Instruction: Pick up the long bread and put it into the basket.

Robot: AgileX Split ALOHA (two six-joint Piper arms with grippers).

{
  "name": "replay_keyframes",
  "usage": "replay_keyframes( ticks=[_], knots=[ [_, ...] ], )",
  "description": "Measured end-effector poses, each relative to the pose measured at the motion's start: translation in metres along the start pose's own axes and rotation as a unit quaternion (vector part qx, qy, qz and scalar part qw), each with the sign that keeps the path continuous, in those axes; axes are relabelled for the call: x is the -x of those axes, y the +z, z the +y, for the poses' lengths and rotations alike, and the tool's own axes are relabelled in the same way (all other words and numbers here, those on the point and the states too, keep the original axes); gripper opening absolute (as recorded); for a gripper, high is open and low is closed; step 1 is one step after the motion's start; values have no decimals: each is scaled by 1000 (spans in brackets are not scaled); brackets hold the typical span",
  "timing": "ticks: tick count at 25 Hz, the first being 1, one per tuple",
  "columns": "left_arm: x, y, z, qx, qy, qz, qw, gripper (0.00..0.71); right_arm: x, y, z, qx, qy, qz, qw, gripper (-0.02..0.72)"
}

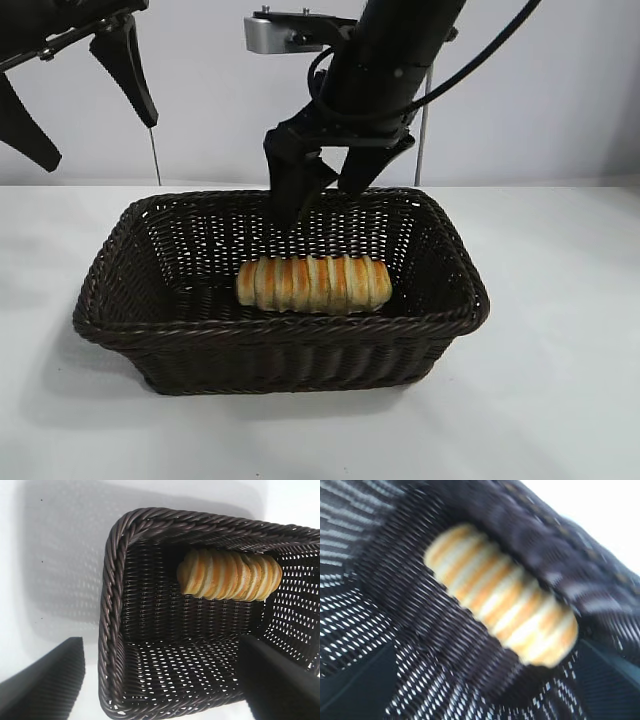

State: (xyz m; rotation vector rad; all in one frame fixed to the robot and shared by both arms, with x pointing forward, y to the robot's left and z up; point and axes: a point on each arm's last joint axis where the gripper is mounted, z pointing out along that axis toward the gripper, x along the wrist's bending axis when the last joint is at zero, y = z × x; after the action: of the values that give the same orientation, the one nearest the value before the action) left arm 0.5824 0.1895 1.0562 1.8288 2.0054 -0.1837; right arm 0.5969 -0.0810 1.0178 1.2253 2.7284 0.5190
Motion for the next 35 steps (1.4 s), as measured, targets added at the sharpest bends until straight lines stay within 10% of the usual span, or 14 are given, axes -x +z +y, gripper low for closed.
replay_keyframes(
  ticks=[35],
  knots=[
    [0, 0, 0, 0, 0, 0, 1000, 598, 27, -75, -20, 12, 231, -19, 973, 694]
  ],
)
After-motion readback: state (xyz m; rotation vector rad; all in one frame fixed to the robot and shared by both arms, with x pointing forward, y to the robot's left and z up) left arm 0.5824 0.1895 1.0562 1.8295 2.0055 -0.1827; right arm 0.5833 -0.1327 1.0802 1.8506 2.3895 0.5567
